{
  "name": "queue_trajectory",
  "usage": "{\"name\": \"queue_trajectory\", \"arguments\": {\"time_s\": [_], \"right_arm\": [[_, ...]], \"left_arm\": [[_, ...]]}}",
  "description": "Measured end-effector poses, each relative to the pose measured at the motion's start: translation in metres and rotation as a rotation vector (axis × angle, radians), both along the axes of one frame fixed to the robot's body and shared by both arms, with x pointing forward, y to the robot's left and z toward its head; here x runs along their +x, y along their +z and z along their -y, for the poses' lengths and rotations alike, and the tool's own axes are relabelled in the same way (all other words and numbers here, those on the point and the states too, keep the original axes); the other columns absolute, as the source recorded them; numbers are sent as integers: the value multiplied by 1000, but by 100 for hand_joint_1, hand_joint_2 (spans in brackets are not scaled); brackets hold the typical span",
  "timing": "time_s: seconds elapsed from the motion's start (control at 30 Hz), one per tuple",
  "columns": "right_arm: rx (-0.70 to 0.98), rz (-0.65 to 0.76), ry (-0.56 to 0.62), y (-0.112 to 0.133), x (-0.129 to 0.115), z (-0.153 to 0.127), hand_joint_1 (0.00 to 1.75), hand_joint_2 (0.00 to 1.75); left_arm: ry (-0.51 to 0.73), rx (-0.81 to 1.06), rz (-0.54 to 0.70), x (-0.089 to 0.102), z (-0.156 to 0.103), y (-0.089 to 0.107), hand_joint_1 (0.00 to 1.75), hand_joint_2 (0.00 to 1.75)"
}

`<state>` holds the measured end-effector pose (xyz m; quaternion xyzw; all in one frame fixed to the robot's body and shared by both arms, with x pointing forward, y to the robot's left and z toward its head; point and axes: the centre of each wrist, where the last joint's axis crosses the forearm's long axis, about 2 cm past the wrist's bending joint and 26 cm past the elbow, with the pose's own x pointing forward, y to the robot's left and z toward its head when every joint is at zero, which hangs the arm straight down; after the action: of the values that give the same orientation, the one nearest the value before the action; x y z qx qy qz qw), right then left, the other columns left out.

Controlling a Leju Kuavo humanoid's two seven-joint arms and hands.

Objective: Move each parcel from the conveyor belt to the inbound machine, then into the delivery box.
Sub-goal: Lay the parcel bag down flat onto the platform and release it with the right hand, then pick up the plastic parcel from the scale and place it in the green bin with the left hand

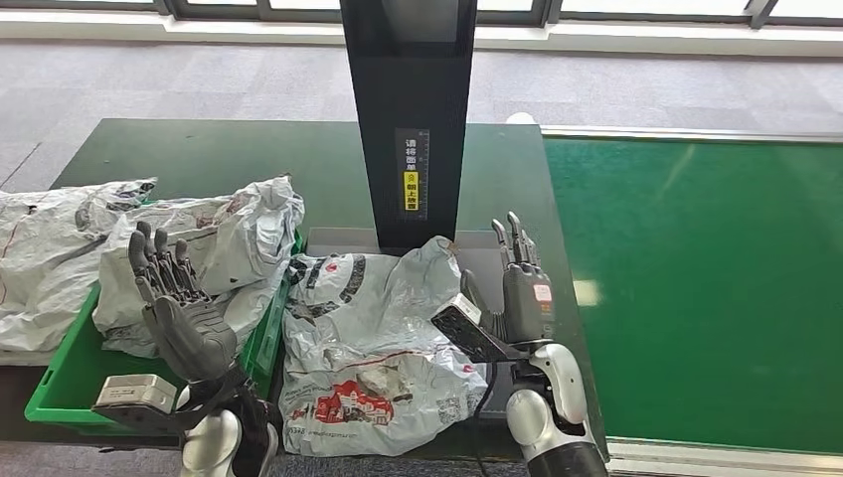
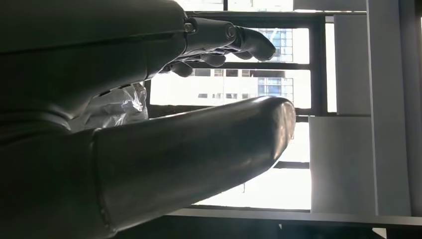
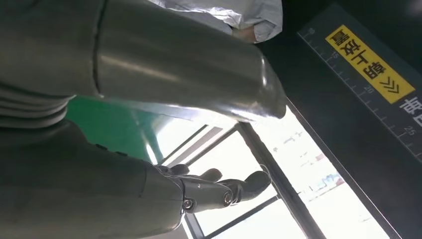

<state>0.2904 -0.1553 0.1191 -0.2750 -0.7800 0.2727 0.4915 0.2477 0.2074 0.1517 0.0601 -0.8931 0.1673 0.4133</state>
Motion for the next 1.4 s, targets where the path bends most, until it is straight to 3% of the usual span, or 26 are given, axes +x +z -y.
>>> {"name": "queue_trajectory", "arguments": {"time_s": [0.07, 0.1, 0.17, 0.2, 0.23, 0.3, 0.43, 0.63, 0.83, 1.07, 1.33, 1.4], "right_arm": [[13, 7, 1, -1, 1, 1, 0, 0], [28, 20, 4, -2, 0, 2, 0, 44], [74, 77, 19, -2, -2, 4, 0, 131], [100, 116, 27, -1, -4, 5, 0, 175], [126, 158, 35, 1, -7, 6, 0, 175], [167, 230, 46, 8, -14, 9, 0, 175], [219, 333, 57, 28, -24, 16, 0, 175], [287, 486, 76, 49, -40, 27, 0, 175], [356, 613, 100, 68, -53, 39, 0, 175], [369, 650, 113, 75, -56, 46, 0, 175], [370, 657, 114, 76, -56, 49, 0, 175], [369, 658, 114, 76, -56, 49, 0, 175]], "left_arm": [[-2, 1, -1, 0, 0, 0, 0, 0], [-4, 3, 0, 0, 0, 0, 0, 0], [-16, 25, 3, 0, 1, -1, 0, 87], [-30, 54, 3, 0, 2, -1, 0, 87], [-51, 100, 1, 0, 3, -1, 0, 87], [-97, 266, -24, 0, 8, -1, 0, 0], [-133, 688, -94, -1, 21, -4, 0, 175], [-129, 1089, -184, -7, 37, -14, 0, 175], [-267, 1334, -369, -7, 48, -50, 0, 175], [-428, 1436, -538, -11, 43, -91, 0, 175], [-512, 1444, -550, -1, 42, -100, 0, 175], [-521, 1445, -547, 1, 42, -100, 87, 175]]}}
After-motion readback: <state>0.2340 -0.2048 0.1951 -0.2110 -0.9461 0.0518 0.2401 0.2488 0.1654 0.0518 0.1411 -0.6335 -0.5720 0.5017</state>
